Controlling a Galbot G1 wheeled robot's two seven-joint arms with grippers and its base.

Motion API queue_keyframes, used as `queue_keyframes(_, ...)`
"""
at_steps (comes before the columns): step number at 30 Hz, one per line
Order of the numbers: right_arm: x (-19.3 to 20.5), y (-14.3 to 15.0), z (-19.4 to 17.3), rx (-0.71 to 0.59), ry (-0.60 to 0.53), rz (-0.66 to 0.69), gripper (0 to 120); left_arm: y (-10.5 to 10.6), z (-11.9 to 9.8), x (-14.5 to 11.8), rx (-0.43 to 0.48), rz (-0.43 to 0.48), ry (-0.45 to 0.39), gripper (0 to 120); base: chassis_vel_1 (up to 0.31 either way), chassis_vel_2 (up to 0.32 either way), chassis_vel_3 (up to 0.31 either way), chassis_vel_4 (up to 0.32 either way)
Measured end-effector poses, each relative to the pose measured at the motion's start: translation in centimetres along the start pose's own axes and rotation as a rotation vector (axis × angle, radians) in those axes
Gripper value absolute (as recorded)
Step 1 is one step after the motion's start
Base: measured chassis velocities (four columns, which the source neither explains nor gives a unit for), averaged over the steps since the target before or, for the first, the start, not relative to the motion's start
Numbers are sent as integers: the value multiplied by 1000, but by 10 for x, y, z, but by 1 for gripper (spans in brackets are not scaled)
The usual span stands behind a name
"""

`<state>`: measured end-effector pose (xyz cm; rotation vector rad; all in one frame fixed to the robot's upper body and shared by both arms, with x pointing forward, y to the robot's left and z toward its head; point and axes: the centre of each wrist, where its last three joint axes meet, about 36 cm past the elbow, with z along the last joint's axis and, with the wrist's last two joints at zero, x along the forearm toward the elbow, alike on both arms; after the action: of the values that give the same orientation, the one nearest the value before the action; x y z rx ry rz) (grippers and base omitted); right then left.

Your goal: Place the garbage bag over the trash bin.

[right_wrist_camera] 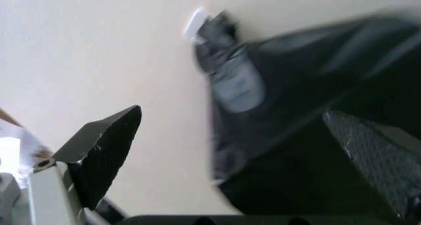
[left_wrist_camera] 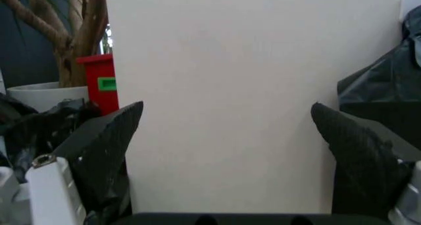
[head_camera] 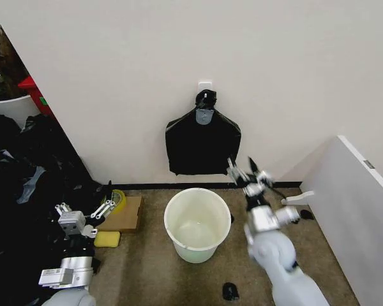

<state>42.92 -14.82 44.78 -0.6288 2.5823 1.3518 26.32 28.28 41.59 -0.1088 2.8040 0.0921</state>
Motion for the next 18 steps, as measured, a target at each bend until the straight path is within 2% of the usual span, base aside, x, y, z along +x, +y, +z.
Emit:
queue_keyframes(7, -42, -8, 16, -90, 37, 12, 100, 0, 7, 0, 0, -10, 12, 100, 0, 0, 0, 0)
queue_keyframes(13, -79, -9, 7, -147, 20, 54, 100, 0, 12, 0, -11, -19, 24, 100, 0, 0, 0, 0)
queue_keyframes(18, -96, -13, 7, -154, 17, 67, 100, 0, 13, 0, -14, -21, 27, 100, 0, 0, 0, 0)
